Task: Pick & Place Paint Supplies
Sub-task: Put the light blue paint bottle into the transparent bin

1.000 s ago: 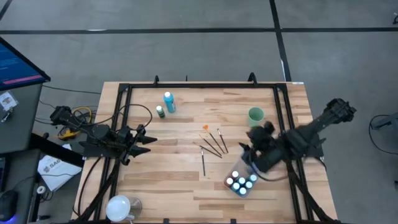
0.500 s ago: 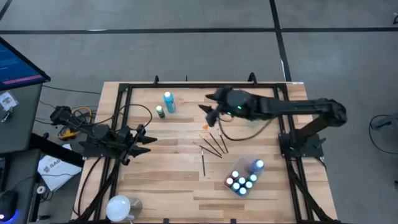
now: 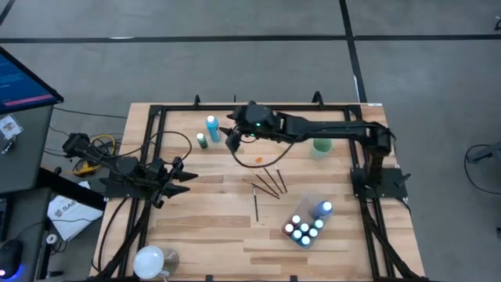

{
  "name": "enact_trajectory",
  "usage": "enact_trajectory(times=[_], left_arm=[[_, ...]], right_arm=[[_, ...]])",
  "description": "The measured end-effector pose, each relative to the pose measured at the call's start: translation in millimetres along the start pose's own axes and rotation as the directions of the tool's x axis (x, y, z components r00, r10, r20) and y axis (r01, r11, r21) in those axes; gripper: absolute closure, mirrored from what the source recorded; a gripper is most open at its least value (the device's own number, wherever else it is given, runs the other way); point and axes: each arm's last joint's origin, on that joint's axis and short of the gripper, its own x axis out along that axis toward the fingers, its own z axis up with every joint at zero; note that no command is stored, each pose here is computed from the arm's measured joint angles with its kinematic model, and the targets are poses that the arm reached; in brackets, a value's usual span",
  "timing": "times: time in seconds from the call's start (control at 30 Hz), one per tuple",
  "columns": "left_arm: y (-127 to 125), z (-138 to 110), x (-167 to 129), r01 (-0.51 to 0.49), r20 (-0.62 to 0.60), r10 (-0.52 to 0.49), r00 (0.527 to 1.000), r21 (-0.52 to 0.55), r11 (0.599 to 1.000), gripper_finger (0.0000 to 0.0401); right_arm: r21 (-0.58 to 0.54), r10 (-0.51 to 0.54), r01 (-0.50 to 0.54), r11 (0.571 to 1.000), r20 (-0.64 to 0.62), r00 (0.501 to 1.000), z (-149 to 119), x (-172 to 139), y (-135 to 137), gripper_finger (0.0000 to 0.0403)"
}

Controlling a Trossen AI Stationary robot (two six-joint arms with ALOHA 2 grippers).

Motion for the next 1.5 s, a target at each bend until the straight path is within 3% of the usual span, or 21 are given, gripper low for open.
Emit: enact_trajectory(times=[0.37, 0.83, 1.1, 1.23, 1.43, 1.5], left_arm=[[0, 1, 0, 0.001, 0.005, -0.001, 1.0, -0.001, 1.0, 0.0269], [0, 1, 0, 0.004, 0.013, -0.004, 1.0, -0.003, 1.0, 0.0269], [0, 1, 0, 0.004, 0.014, -0.004, 1.0, -0.003, 1.0, 0.0269], [0, 1, 0, 0.004, 0.015, -0.004, 1.0, -0.004, 1.0, 0.0269], [0, 2, 0, 0.005, 0.017, -0.005, 1.0, -0.004, 1.0, 0.0269], [0, 2, 0, 0.005, 0.019, -0.005, 1.0, -0.004, 1.0, 0.0269]], right_arm=[[0.016, 0.092, -0.091, 0.996, -0.029, 0.995, -7, 58, -7, 0.0148], [0.014, 0.019, -0.018, 1.0, -0.063, 0.998, -40, 122, -37, 0.0148], [0.028, 0.005, -0.002, 1.0, -0.103, 0.995, -54, 133, -43, 0.015], [0.021, 0.007, -0.004, 1.0, -0.11, 0.994, -55, 132, -41, 0.0189], [0.049, 0.003, 0.004, 0.999, -0.133, 0.991, -56, 132, -43, 0.0312], [0.066, 0.017, -0.008, 0.998, -0.137, 0.99, -56, 132, -43, 0.0309]])
